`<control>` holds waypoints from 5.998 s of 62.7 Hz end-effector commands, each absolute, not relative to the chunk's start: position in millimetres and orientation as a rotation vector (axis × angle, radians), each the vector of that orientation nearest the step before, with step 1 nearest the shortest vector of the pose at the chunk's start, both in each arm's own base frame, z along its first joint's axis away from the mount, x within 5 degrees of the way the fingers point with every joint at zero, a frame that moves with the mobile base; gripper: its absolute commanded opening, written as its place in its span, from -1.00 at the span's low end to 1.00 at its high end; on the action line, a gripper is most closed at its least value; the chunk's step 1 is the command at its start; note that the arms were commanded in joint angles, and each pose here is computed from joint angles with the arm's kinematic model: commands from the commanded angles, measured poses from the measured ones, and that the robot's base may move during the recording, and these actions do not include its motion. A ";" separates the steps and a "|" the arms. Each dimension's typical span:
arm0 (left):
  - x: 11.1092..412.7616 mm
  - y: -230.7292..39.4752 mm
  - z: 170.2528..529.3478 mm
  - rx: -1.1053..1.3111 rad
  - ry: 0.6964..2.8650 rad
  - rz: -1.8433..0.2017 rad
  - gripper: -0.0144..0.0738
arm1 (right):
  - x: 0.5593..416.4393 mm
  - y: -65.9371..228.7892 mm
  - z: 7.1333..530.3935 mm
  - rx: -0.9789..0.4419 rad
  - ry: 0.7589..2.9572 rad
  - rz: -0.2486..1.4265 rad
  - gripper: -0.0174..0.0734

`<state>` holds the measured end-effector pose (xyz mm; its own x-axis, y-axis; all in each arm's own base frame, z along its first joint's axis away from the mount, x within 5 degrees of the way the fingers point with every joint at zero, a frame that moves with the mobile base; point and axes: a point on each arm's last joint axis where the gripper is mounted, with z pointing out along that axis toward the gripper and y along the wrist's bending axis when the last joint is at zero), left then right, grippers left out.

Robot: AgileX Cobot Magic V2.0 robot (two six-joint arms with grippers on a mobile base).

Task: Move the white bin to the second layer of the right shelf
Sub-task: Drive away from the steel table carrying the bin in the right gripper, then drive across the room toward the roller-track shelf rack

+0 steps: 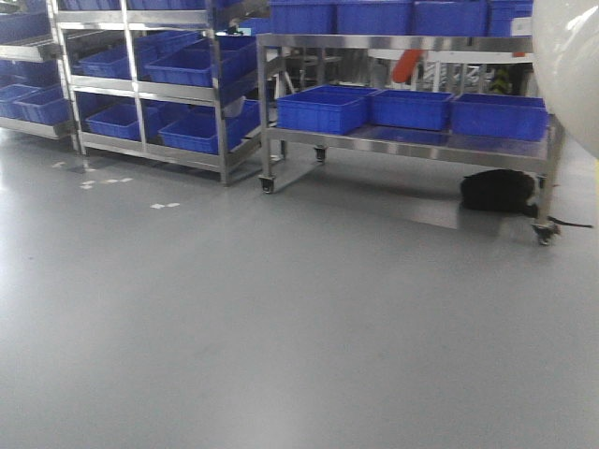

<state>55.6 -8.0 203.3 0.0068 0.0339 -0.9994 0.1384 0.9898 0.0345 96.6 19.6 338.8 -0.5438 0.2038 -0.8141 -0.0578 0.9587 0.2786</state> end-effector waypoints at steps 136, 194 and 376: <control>55.9 -7.7 199.4 0.122 1.502 -0.089 -0.48 | 100.7 19.3 354.6 0.118 2.010 0.355 -0.49; 55.9 -7.7 199.4 0.122 1.502 -0.089 -0.48 | 100.7 19.3 354.5 0.118 2.011 0.355 -0.49; 55.9 -7.7 199.4 0.122 1.502 -0.089 -0.48 | 100.7 19.3 354.5 0.118 2.010 0.355 -0.49</control>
<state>55.6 -8.0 203.3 0.0068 0.0339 -0.9994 0.1384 0.9898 0.0345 96.6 19.7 338.9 -0.5441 0.2053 -0.8135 -0.0582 0.9580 0.2807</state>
